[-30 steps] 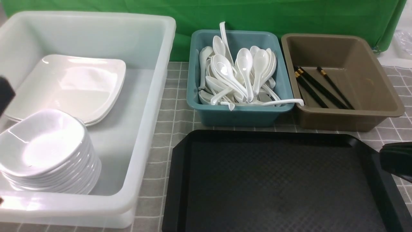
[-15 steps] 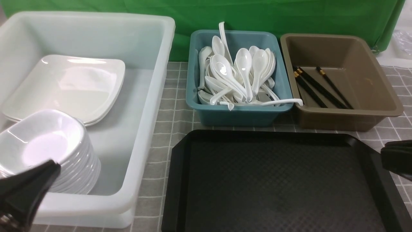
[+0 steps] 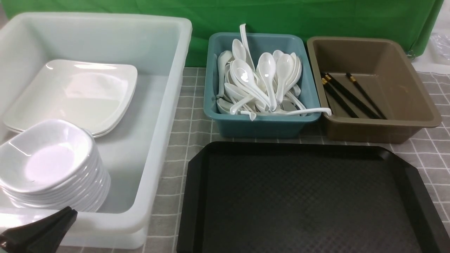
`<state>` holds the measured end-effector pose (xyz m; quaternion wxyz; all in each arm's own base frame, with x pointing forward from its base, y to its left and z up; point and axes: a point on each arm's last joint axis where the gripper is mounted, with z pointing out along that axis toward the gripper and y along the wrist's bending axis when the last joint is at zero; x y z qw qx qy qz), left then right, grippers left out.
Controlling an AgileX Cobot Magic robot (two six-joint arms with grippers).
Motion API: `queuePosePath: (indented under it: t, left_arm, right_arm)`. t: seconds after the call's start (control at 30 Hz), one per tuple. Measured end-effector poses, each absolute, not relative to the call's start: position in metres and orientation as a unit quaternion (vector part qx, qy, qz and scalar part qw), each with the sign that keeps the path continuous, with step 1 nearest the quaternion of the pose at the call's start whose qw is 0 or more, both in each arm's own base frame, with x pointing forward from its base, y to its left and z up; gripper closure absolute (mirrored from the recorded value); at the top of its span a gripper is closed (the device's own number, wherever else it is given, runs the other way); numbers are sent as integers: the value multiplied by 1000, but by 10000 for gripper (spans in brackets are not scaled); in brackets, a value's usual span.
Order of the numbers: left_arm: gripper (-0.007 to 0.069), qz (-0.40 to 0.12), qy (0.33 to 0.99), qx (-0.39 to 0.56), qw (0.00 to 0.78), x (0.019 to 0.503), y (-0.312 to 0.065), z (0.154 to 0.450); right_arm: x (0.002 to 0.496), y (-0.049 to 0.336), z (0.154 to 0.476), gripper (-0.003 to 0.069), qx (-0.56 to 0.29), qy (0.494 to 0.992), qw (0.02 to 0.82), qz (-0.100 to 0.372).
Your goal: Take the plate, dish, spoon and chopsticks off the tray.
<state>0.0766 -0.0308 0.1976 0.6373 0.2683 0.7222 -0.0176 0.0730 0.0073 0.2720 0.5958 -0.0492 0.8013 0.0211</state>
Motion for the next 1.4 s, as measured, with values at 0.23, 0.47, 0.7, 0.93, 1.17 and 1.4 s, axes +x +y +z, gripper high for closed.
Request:
queuePosePath:
  t: [0.23, 0.47, 0.7, 0.93, 1.17, 1.4]
  left_arm:
    - [617, -18, 723, 269, 636, 77, -31, 197]
    - [617, -15, 721, 273, 637, 76, -31, 197]
    - [617, -13, 721, 274, 637, 76, -31, 197]
    - [617, -13, 721, 274, 637, 76, -31, 197]
    - [617, -13, 721, 274, 637, 76, -31, 197]
    - [617, -3, 711, 282, 644, 75, -30, 198]
  right_arm:
    - [55, 2, 189, 642, -34, 798, 601, -8]
    - [52, 4, 175, 642, -44, 809, 586, 5]
    - [52, 4, 175, 638, -45, 809, 586, 10]
    - [52, 4, 175, 627, -45, 809, 586, 10]
    - [52, 4, 175, 603, -40, 809, 586, 13]
    - [52, 4, 175, 599, -39, 809, 586, 14]
